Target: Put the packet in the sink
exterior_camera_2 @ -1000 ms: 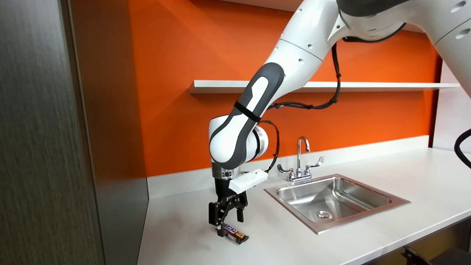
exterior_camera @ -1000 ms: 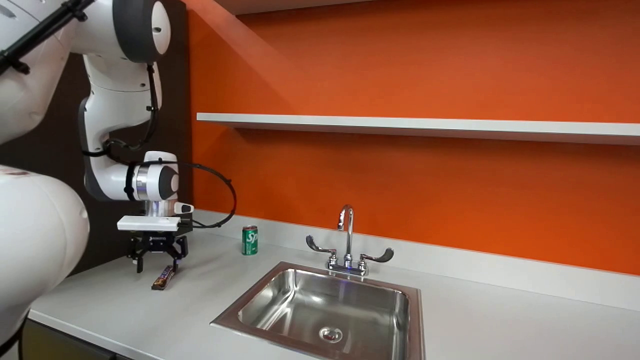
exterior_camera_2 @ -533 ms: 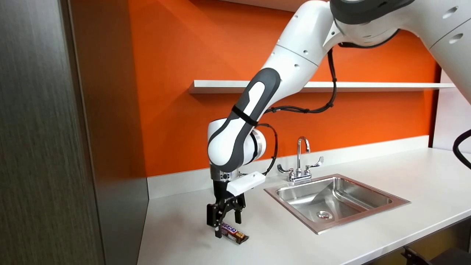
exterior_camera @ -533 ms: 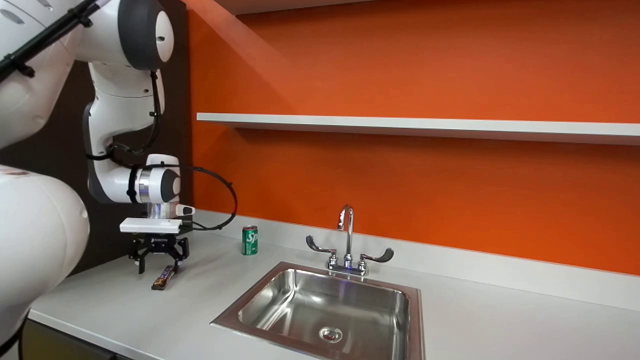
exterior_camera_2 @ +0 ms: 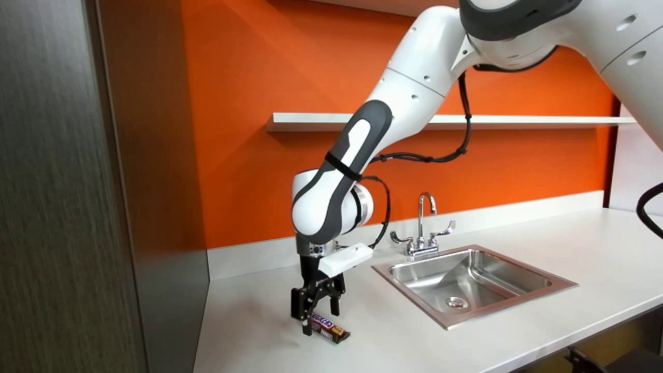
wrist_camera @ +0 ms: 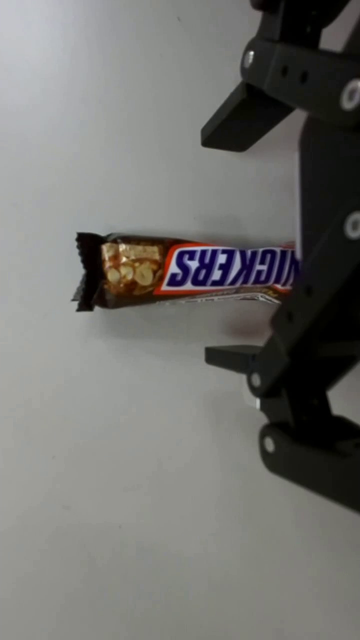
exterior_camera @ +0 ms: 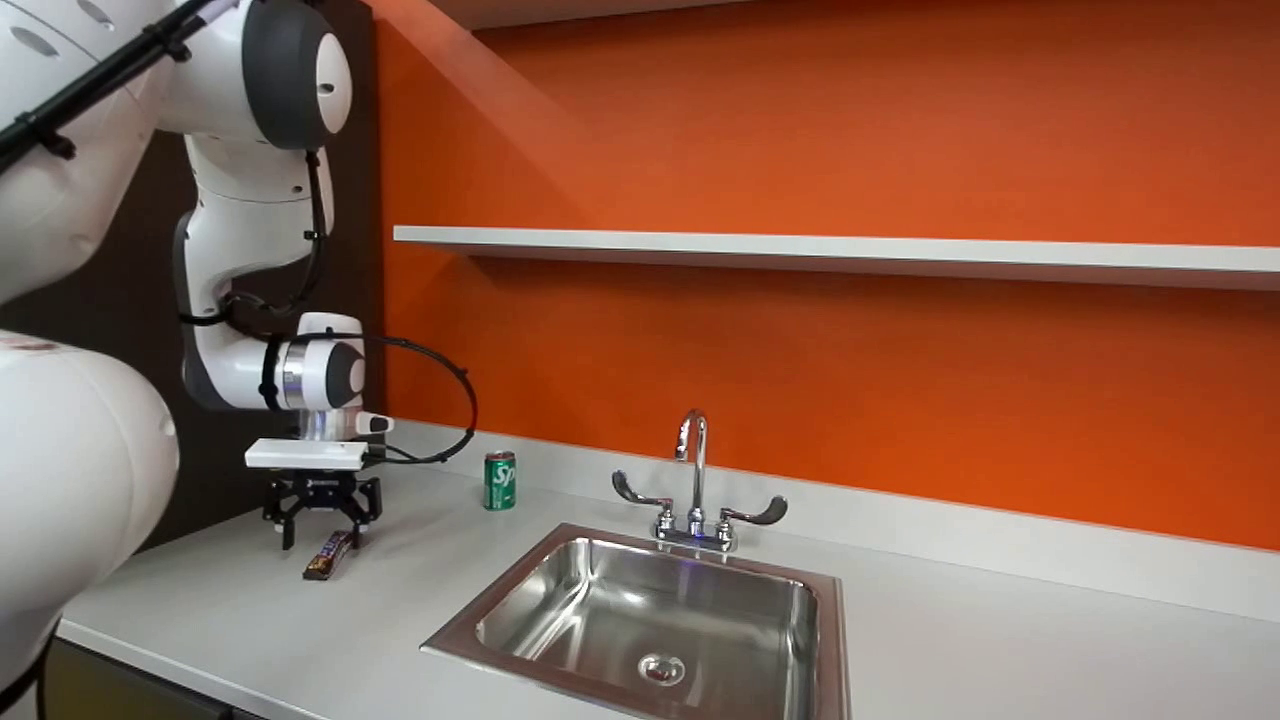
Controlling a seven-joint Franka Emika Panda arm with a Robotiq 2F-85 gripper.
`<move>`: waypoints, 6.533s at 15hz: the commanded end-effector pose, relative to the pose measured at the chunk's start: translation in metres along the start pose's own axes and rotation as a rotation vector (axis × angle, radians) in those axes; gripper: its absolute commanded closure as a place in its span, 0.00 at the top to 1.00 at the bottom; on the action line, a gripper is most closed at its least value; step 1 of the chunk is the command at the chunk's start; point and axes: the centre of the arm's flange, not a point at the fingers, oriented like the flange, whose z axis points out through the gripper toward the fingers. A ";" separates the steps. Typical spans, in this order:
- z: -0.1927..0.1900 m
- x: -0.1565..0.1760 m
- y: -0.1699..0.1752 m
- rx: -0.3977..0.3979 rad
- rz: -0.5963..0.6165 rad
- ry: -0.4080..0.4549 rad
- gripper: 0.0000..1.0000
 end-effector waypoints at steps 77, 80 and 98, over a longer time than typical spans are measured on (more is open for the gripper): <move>0.068 -0.157 0.375 -0.006 0.762 -0.047 0.05; 0.085 -0.158 0.375 0.001 0.774 -0.049 0.05; 0.056 -0.171 0.387 -0.022 0.810 0.013 0.99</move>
